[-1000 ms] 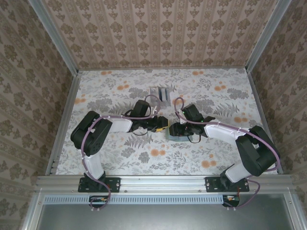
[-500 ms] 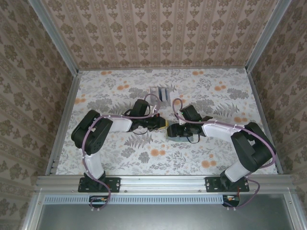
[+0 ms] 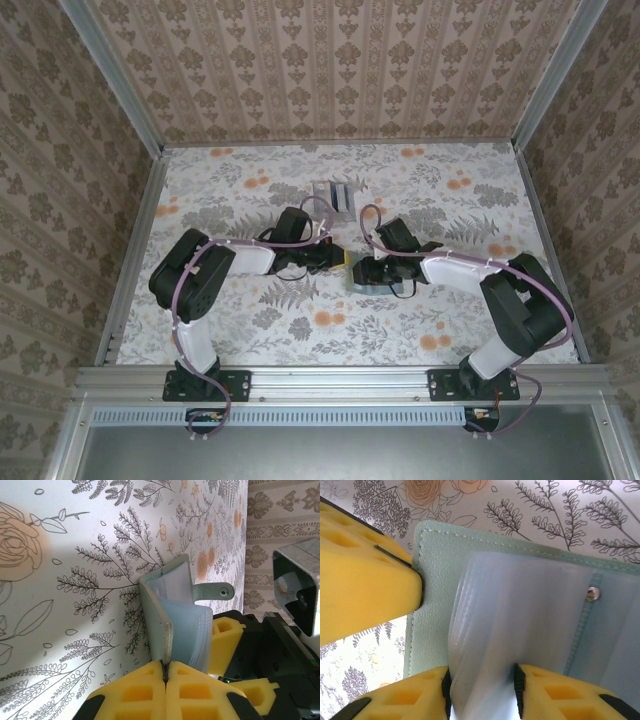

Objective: Put the credit cards into the card holder

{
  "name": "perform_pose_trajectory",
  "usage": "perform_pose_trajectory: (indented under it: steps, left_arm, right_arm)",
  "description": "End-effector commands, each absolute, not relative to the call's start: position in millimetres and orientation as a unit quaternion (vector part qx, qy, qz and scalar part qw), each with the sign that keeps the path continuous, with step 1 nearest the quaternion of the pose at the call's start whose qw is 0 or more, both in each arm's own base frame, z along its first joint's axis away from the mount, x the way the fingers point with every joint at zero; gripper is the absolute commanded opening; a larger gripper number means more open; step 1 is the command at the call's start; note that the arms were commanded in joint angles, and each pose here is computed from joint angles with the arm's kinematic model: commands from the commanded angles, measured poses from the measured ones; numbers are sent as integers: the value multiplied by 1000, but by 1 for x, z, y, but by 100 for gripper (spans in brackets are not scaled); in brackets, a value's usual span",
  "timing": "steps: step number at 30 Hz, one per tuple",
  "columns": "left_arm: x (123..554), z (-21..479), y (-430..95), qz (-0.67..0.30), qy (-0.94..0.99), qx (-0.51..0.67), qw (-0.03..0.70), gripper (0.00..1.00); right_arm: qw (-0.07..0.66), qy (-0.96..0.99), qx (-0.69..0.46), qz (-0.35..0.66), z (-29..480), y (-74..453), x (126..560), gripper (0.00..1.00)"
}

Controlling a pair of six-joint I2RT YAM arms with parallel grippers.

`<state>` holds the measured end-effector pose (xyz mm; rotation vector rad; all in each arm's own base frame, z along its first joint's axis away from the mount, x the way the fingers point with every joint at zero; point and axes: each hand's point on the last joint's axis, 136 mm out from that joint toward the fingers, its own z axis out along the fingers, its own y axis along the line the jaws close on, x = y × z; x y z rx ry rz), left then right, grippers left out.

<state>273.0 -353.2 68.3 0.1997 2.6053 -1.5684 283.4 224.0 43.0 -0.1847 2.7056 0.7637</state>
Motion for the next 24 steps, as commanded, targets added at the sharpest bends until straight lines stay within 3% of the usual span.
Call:
perform_pose_trajectory:
  steps: [1,5,9,13,17,24]
  left_arm:
    - [274,70,-349,-515,853,68,55,0]
    - [274,71,-347,-515,852,66,61,5]
    - [275,75,-347,-517,851,67,67,18]
    - [277,77,-348,-520,849,67,69,40]
    - [278,80,-351,-523,847,69,68,42]
    - [280,83,-355,-530,842,75,64,42]
  right_arm:
    - [173,950,-53,254,46,211,281,38]
    - [173,947,-56,265,47,213,279,36]
    - [175,941,-66,282,49,220,280,30]
    - [171,942,-67,281,47,221,282,26]
    - [180,934,-73,299,53,226,284,26]
    - [172,925,-77,329,53,236,286,35]
